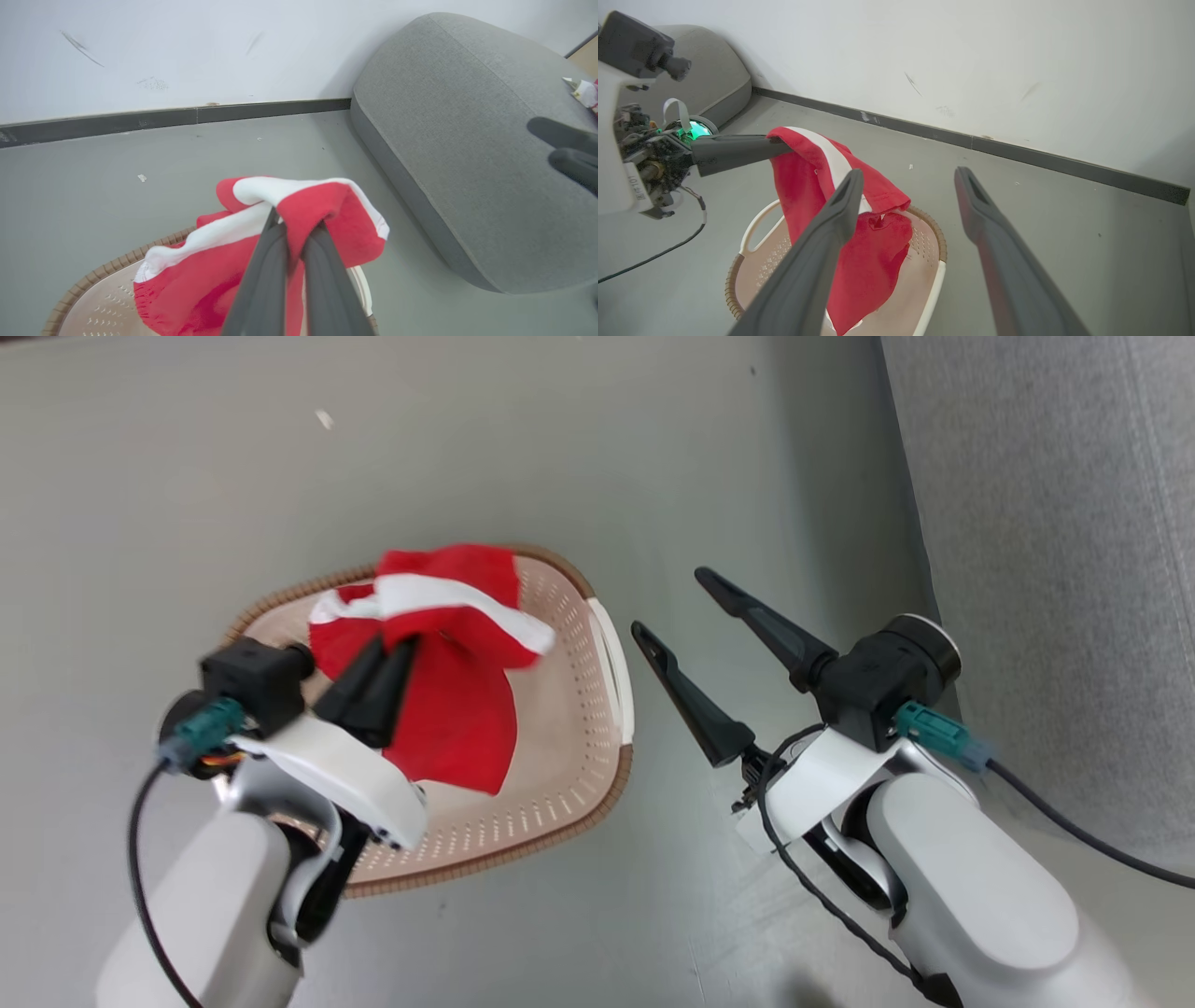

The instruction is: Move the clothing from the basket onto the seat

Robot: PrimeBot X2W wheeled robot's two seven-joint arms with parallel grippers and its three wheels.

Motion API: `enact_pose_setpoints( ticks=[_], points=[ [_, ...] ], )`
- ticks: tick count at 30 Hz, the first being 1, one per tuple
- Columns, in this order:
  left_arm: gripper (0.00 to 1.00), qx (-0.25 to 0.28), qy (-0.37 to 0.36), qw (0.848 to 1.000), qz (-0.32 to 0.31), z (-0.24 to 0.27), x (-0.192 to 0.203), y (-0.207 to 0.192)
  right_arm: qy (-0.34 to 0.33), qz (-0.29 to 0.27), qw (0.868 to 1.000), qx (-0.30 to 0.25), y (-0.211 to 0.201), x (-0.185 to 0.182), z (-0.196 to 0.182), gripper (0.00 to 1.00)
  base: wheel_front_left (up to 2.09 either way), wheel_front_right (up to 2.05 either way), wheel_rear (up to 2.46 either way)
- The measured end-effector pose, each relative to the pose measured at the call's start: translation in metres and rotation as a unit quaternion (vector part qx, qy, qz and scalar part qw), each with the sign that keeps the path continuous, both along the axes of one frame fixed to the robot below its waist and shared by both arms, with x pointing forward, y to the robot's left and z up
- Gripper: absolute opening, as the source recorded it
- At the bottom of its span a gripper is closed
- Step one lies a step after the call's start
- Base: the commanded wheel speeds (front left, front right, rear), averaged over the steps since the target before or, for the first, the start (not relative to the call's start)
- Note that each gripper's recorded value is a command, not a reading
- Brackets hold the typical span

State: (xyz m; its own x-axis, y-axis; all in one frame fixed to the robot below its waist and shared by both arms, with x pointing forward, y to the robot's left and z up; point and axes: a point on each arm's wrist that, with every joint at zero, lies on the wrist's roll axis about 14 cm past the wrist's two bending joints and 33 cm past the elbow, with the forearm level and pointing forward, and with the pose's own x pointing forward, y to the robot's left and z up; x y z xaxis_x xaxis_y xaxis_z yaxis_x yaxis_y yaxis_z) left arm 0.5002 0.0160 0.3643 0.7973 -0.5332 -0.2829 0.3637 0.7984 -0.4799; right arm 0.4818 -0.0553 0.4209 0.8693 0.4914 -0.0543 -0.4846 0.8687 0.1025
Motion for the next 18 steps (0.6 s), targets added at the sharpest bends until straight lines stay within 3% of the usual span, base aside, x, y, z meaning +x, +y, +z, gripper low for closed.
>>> enact_pose_setpoints(
  ticks=[10, 18],
  points=[
    [0.0, 0.005, -0.047, 0.997, -0.058, 0.064, -0.034, -0.007, -0.05, 0.057, 0.997, -0.03, 0.018, -0.018, 0.037, 1.0, 0.0, 0.0, 0.0],
    [0.0, 0.0, -0.102, 0.985, -0.139, 0.118, -0.065, -0.025, -0.082, 0.087, 0.991, -0.057, 0.023, -0.031, 0.058, 1.0, 0.0, 0.0, 0.0]
  ],
)
